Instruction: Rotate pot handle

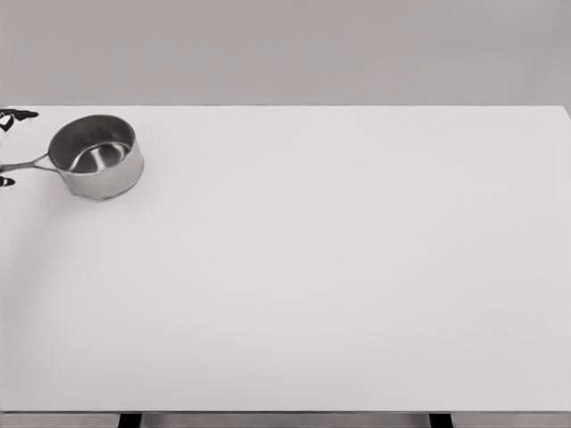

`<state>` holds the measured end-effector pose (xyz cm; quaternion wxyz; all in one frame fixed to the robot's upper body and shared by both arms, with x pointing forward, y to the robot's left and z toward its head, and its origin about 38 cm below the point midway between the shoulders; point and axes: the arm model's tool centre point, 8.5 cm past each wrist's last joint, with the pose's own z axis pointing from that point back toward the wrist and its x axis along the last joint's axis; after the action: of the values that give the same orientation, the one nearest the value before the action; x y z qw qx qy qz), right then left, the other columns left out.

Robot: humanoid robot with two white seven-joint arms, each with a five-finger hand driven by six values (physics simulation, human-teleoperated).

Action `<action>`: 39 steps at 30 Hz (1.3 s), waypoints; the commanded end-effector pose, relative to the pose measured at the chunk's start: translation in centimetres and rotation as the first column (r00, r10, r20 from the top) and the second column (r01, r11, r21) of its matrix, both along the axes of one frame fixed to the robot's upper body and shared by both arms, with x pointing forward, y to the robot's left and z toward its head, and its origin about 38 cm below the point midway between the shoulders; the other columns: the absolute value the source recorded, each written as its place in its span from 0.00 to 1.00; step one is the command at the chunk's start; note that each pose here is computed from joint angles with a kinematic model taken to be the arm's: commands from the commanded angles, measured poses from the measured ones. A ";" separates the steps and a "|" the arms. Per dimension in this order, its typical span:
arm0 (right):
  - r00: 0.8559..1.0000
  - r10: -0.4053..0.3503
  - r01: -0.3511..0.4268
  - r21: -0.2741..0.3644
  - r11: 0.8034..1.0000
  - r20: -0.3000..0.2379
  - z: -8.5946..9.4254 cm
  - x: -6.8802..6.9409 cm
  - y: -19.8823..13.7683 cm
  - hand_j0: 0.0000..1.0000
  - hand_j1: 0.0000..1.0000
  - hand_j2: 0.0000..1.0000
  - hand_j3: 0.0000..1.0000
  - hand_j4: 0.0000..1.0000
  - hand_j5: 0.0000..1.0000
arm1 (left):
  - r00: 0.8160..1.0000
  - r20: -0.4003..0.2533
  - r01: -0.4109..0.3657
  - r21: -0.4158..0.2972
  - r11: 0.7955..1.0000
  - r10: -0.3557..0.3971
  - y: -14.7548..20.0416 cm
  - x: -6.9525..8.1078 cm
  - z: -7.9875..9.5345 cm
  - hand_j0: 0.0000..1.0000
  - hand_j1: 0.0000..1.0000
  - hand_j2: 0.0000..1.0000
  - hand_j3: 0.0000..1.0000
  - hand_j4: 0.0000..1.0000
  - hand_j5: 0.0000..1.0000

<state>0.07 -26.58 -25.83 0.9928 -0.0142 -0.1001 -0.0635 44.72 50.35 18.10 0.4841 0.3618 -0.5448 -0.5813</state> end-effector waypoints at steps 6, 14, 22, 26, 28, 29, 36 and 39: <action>1.000 -0.001 0.001 0.000 1.000 0.000 0.0 0.0 0.0 1.00 1.00 1.00 1.00 1.00 1.00 | 0.999 -0.025 -0.025 0.020 0.999 0.025 0.2 0.7 -0.9 1.00 1.00 1.00 1.00 1.00 1.00; 1.000 0.000 0.000 0.001 1.000 0.000 0.0 0.0 0.0 1.00 1.00 1.00 1.00 1.00 1.00 | 0.999 -0.014 -0.035 0.027 0.999 0.035 0.5 1.2 -0.1 1.00 1.00 1.00 1.00 1.00 1.00; 1.000 0.000 0.000 0.001 1.000 0.000 0.0 0.0 0.0 1.00 1.00 1.00 1.00 1.00 1.00 | 1.000 -0.006 -0.023 0.054 0.998 0.023 0.0 1.8 0.6 1.00 1.00 1.00 1.00 1.00 1.00; 1.000 0.000 0.000 0.001 1.000 0.000 0.0 0.0 0.0 1.00 1.00 1.00 1.00 1.00 1.00 | 1.000 -0.006 -0.012 0.048 0.999 0.012 -1.0 2.5 0.2 1.00 1.00 1.00 1.00 1.00 1.00; 1.000 -0.001 0.001 0.000 1.000 0.000 0.0 0.0 0.0 1.00 1.00 1.00 1.00 1.00 1.00 | 1.000 -0.017 -0.023 0.057 0.998 0.024 -1.2 3.2 -0.1 1.00 1.00 1.00 1.00 1.00 1.00; 1.000 -0.001 0.001 0.000 1.000 0.000 0.0 0.0 0.0 1.00 1.00 1.00 1.00 1.00 1.00 | 0.999 -0.020 -0.023 0.051 0.998 0.024 -1.5 3.5 -0.4 1.00 1.00 1.00 1.00 1.00 1.00; 1.000 0.000 0.000 0.001 1.000 0.000 0.0 0.0 0.0 1.00 1.00 1.00 1.00 1.00 1.00 | 0.999 -0.012 -0.049 0.066 0.997 0.050 -1.4 4.0 0.1 1.00 1.00 1.00 1.00 1.00 1.00; 1.000 -0.001 0.001 0.000 1.000 0.000 0.0 0.0 0.0 1.00 1.00 1.00 1.00 1.00 1.00 | 0.998 -0.017 -0.065 0.068 0.996 0.067 -1.1 4.1 0.2 1.00 1.00 1.00 1.00 1.00 1.00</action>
<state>0.07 -26.58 -25.83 0.9929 -0.0141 -0.1000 -0.0635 48.99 49.03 18.67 0.4888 0.3902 -0.5117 -0.5890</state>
